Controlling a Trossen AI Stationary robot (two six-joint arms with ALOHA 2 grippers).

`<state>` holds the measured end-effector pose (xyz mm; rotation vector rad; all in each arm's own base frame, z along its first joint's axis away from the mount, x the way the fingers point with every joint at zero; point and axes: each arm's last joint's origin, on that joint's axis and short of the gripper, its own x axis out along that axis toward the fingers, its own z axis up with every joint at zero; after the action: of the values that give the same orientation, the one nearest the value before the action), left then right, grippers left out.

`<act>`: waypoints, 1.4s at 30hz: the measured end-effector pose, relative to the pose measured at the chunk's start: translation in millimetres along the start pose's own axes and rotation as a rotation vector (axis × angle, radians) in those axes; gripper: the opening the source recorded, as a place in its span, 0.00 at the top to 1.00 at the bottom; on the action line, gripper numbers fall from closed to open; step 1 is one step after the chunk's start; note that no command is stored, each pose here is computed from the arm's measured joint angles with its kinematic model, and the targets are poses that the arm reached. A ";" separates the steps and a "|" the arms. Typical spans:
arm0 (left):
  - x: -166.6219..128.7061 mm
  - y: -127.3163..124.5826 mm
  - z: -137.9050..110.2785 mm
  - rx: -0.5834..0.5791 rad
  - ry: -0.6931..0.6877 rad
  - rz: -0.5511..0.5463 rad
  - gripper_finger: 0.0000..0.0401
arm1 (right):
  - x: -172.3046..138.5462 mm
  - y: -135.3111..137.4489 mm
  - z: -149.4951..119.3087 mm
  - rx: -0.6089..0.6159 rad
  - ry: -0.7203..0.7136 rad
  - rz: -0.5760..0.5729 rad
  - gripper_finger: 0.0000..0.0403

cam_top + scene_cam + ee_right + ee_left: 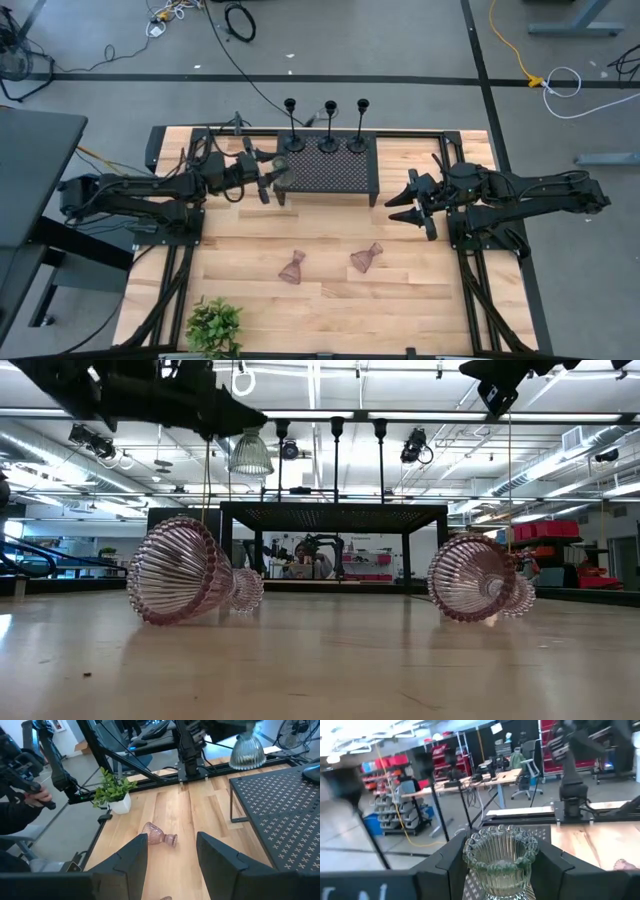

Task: Pick & Place candle stick holders
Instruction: Put the green glass candle holder on the shelf

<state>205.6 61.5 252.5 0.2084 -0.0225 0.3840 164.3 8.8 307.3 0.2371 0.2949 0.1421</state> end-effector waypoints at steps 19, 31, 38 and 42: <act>49.9 -9.3 -32.0 -0.094 -0.073 0.011 0.58 | 0.3 -1.1 0.0 -0.025 -0.005 -0.035 0.58; 104.9 -24.6 -42.1 -0.093 -0.031 -0.034 0.58 | 1.2 -1.5 -2.4 -0.025 0.008 -0.028 0.58; 116.5 -28.0 -49.8 -0.091 -0.012 -0.042 0.58 | 4.8 -4.1 -11.3 -0.020 0.025 -0.031 0.58; 118.6 -27.4 -47.1 -0.092 -0.020 -0.038 0.58 | 5.8 -4.6 -13.0 -0.020 0.021 -0.030 0.58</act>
<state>325.0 90.3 208.2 0.1222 -0.0559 0.3424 166.3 8.2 292.5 0.2116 0.3177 0.1176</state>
